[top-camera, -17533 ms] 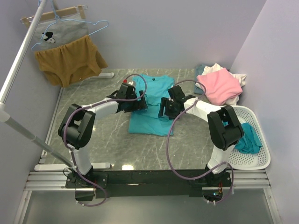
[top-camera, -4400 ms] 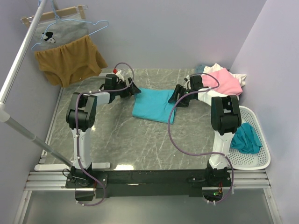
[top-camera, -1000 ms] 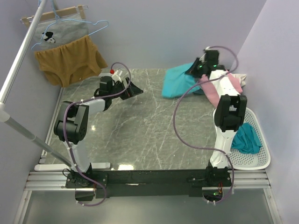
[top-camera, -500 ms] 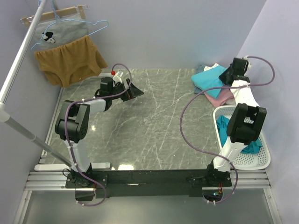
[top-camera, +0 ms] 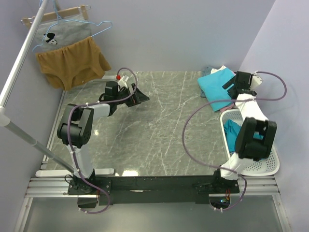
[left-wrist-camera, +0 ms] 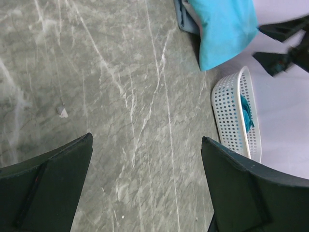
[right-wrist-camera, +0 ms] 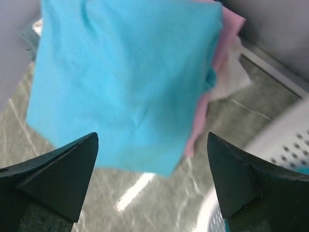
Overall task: Fold and stack the t-shirts
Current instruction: Put the neatly folded tshirt into the corner of the board with the right arm
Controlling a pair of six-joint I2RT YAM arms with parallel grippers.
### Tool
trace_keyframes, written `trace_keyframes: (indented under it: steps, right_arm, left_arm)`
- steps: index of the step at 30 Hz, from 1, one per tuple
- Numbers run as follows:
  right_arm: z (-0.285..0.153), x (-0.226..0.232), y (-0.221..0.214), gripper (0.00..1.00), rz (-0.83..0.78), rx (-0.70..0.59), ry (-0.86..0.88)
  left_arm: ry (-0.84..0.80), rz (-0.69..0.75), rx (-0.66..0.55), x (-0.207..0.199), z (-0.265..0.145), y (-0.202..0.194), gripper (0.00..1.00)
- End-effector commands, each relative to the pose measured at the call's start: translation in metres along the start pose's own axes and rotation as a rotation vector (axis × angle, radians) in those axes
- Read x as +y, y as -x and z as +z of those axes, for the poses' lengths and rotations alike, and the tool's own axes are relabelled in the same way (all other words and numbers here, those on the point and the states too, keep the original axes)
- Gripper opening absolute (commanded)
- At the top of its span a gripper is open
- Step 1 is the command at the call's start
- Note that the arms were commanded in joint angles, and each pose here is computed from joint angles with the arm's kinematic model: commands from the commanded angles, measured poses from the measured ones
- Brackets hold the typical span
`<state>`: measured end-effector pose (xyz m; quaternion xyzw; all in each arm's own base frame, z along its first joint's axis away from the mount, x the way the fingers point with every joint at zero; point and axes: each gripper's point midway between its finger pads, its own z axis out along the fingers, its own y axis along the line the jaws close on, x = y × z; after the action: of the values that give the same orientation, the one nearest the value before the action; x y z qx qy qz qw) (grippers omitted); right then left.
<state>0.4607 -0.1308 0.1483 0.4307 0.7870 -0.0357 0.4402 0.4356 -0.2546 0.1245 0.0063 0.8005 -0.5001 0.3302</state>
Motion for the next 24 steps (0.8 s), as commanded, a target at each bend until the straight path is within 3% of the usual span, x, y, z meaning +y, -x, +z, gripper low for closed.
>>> trace_keyframes:
  steps: [1,8,14,24]
  right_arm:
    - [-0.075,0.015,0.048,1.0,0.007,-0.263,0.029]
    - [-0.122,0.026,0.006,1.0,-0.064,-0.235,0.153]
    - [-0.153,0.032,-0.045,1.0,-0.179,-0.176,0.301]
    - [-0.172,-0.015,-0.112,1.0,-0.243,-0.096,0.304]
  left_arm:
    - [-0.008,0.054,-0.034,-0.016,-0.007,0.005,1.0]
    - [0.106,0.155,-0.075,-0.025,-0.016,0.007,0.99]
    - [0.3,0.276,-0.133,-0.034,-0.03,0.01,1.0]
    - [0.39,0.376,-0.276,-0.08,-0.097,0.003,1.0]
